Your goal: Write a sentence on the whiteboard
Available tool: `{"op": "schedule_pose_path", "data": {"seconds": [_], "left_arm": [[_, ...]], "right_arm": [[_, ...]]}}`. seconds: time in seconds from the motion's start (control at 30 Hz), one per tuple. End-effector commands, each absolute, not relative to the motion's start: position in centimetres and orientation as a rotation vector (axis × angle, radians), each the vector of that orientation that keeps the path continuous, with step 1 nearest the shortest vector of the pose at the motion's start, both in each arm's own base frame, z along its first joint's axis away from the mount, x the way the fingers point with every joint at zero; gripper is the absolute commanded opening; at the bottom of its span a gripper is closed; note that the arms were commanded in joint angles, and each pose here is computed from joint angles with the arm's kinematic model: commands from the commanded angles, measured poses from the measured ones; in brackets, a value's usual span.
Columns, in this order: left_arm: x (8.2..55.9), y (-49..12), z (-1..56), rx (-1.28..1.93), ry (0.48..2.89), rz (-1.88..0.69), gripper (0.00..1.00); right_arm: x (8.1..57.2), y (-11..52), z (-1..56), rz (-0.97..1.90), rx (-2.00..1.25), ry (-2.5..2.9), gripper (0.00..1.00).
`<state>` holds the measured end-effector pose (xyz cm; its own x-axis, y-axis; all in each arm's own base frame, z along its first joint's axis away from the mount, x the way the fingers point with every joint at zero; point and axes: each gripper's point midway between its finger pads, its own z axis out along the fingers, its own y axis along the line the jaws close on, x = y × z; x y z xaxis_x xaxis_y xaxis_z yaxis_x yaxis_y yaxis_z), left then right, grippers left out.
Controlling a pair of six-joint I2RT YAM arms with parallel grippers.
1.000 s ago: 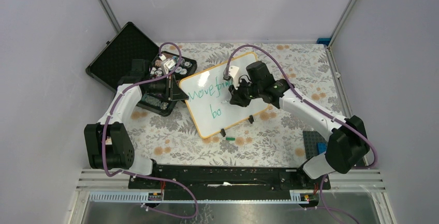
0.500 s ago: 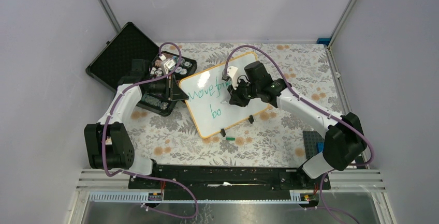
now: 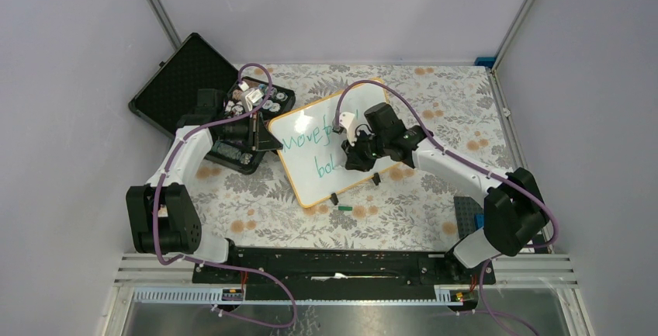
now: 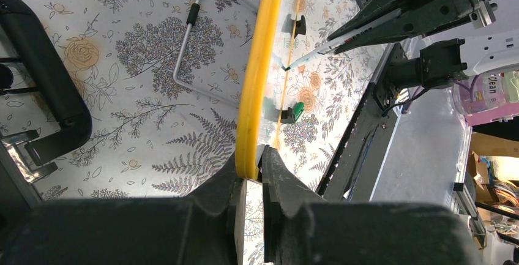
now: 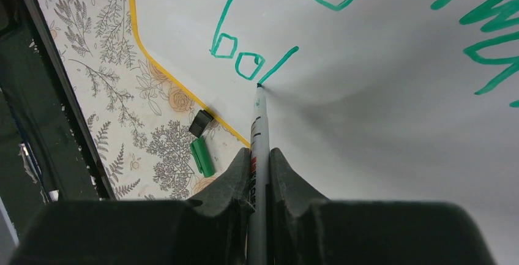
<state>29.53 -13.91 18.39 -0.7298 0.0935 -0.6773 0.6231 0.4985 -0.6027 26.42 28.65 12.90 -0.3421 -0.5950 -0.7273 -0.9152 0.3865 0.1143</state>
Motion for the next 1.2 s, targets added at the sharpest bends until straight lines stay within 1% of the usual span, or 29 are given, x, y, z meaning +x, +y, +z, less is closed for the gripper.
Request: {"op": "schedule_pose_path", "data": {"seconds": [0.0,0.27,0.47,0.83,1.17], "left_arm": [[31.2,-12.8,17.5,0.674,2.133,-1.014,0.00],[31.2,-12.9,17.7,0.674,2.128,-1.019,0.00],[31.2,-12.9,17.9,0.676,2.124,-1.019,0.00],[31.1,-12.9,17.7,0.677,2.127,-1.018,0.00],[31.0,-12.9,17.7,0.678,2.128,-1.015,0.00]], "right_arm": [[26.8,28.3,13.5,0.649,-1.297,2.022,0.00],[27.1,27.7,15.4,0.594,-1.307,1.991,0.00],[26.8,27.7,16.4,0.613,-1.291,1.976,0.00],[28.7,27.4,16.2,0.542,-1.246,1.994,0.00],[29.3,27.9,16.5,0.552,-1.226,1.981,0.00]]}}
